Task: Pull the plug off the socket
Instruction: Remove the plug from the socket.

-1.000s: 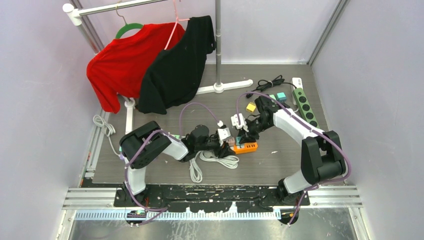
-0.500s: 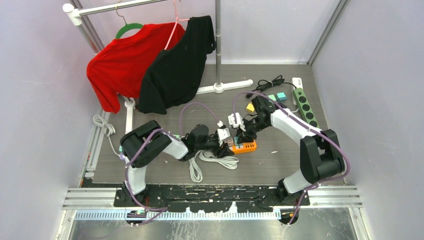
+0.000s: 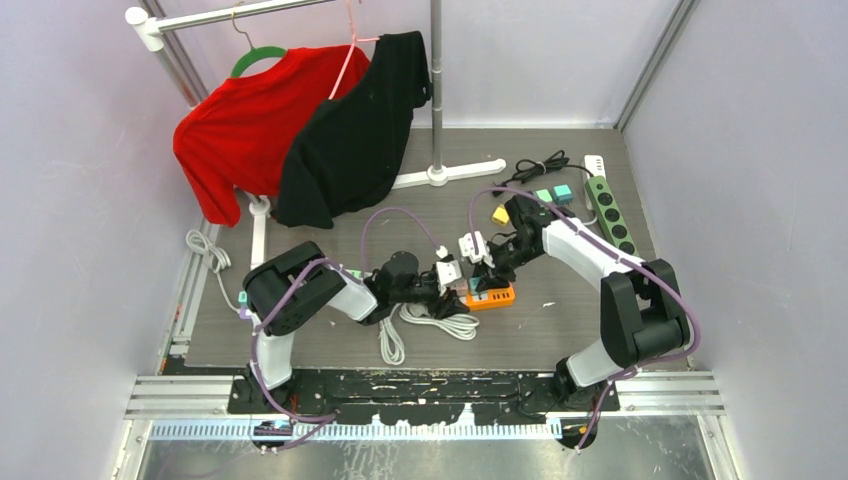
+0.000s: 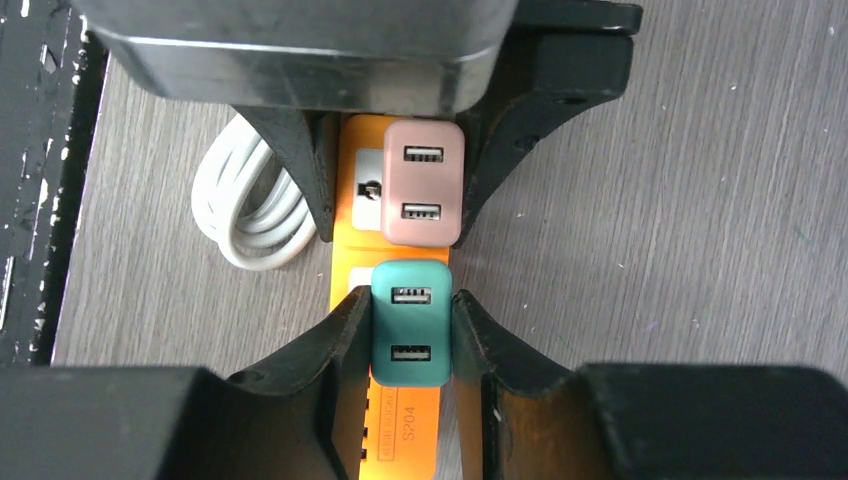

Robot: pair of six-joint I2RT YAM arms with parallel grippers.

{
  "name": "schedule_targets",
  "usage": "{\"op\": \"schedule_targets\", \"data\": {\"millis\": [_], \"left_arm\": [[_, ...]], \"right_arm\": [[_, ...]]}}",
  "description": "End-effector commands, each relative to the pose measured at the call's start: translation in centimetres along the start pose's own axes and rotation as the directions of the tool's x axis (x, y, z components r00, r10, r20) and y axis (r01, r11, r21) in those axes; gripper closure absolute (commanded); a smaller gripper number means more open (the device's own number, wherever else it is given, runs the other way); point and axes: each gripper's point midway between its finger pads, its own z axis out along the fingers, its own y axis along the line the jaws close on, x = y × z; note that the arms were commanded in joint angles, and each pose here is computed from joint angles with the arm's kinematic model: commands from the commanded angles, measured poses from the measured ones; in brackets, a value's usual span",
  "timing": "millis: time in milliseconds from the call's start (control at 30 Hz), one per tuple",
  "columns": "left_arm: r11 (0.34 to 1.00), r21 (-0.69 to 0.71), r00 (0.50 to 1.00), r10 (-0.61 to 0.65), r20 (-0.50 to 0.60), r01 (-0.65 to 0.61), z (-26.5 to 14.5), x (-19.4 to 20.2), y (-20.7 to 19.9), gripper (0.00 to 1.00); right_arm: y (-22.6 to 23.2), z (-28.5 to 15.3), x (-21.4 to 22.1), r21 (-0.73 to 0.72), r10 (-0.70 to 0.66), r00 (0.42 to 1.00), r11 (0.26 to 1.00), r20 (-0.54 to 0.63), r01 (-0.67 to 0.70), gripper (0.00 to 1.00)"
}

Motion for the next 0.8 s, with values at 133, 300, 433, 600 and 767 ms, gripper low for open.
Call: {"op": "schedule_targets", "data": {"millis": [133,300,433,600,767], "left_arm": [[1.0,-0.018,0.999,-0.013,-0.04,0.012,-0.7,1.5,-0.1,1.0],[0.999,-0.029,0.999,-0.016,-0.044,0.014,-0.9,1.9,0.0,1.0],[1.0,-0.022,0.999,-0.023,-0.049,0.022,-0.6,2.0,0.0,1.0],[0.999,-0.019,0.998,-0.034,-0.049,0.033,-0.4,1.8,0.0,1.0],[0.999,-0.024,0.997,-0.044,-0.061,0.042,-0.6,2.1,0.0,1.0]], "right_arm": [[-2.7,-0.7,-2.1,0.137,0.164,0.982,0.975,0.092,-0.176,0.99],[-0.3,-2.6,0.7,0.092,0.091,0.996,0.991,0.025,-0.093,0.99],[3.2,-1.5,-1.5,-0.035,-0.035,0.987,0.999,0.156,0.041,0.99],[0.4,-1.0,-4.8,0.047,0.043,0.971,0.997,0.237,-0.056,0.99],[-2.7,-2.7,-2.9,0.203,0.125,0.975,0.966,0.182,-0.161,0.99]]}}
